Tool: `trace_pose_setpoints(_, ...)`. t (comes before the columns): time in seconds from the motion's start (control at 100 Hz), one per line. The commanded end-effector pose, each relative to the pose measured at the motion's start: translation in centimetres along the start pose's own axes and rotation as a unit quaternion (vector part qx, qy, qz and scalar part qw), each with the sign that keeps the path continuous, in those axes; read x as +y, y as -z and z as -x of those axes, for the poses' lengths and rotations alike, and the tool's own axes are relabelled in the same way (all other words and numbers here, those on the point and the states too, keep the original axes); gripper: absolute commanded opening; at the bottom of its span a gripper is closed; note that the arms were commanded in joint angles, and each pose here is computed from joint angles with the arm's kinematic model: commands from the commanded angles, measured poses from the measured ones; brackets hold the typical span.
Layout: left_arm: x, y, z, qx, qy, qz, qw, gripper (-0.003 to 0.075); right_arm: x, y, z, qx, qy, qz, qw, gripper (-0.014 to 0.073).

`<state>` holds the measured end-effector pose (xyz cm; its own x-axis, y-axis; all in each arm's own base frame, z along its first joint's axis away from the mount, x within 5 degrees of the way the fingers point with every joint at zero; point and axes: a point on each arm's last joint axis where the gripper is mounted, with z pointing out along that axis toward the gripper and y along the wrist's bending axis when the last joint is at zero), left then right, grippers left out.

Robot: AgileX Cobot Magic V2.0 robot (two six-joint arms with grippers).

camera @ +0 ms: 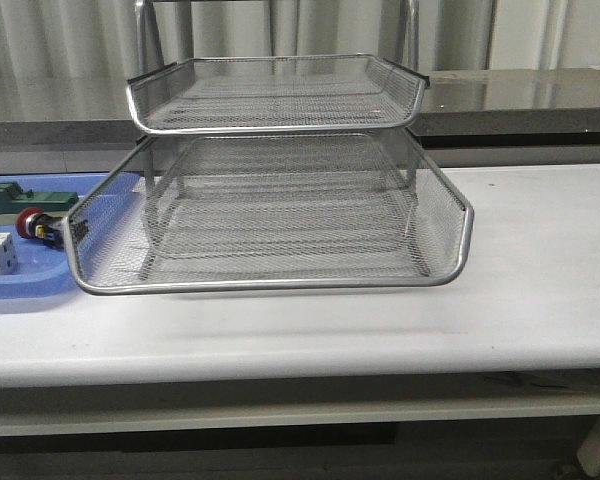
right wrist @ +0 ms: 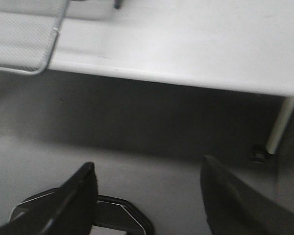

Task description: Place button on rack with both arms

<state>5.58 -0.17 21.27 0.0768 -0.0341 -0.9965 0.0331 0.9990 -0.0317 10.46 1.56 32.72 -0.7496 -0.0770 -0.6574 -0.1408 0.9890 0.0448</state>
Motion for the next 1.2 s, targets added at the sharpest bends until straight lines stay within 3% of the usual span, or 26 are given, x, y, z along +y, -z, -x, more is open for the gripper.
trace_pose_setpoints(0.0,0.0,0.1,-0.9,-0.027,0.010,-0.005,1.000,-0.0021,-0.7,1.7,0.1,-0.028,-0.004,-0.043,0.999,0.0463)
trace_pose_setpoints(0.17,0.0,0.1,-0.9,-0.027,0.010,-0.005,1.000,-0.0021,-1.0,3.2,-1.0,-0.045,-0.007,-0.067,0.997,0.0433)
trace_pose_setpoints(0.5,0.0,0.1,-0.9,-0.027,0.010,-0.005,1.000,-0.0021,-1.0,3.8,-1.5,-0.049,-0.008,-0.067,0.996,-0.0075)
trace_pose_setpoints(1.0,0.0,0.1,-0.9,-0.027,0.010,-0.005,1.000,-0.0021,-0.9,3.8,-1.5,-0.049,-0.008,-0.066,0.997,-0.0071)
trace_pose_setpoints(1.19,0.0,0.2,-0.5,-0.054,0.010,-0.005,0.998,-0.0021,-0.9,3.8,-1.5,-0.049,-0.008,-0.066,0.997,-0.0071)
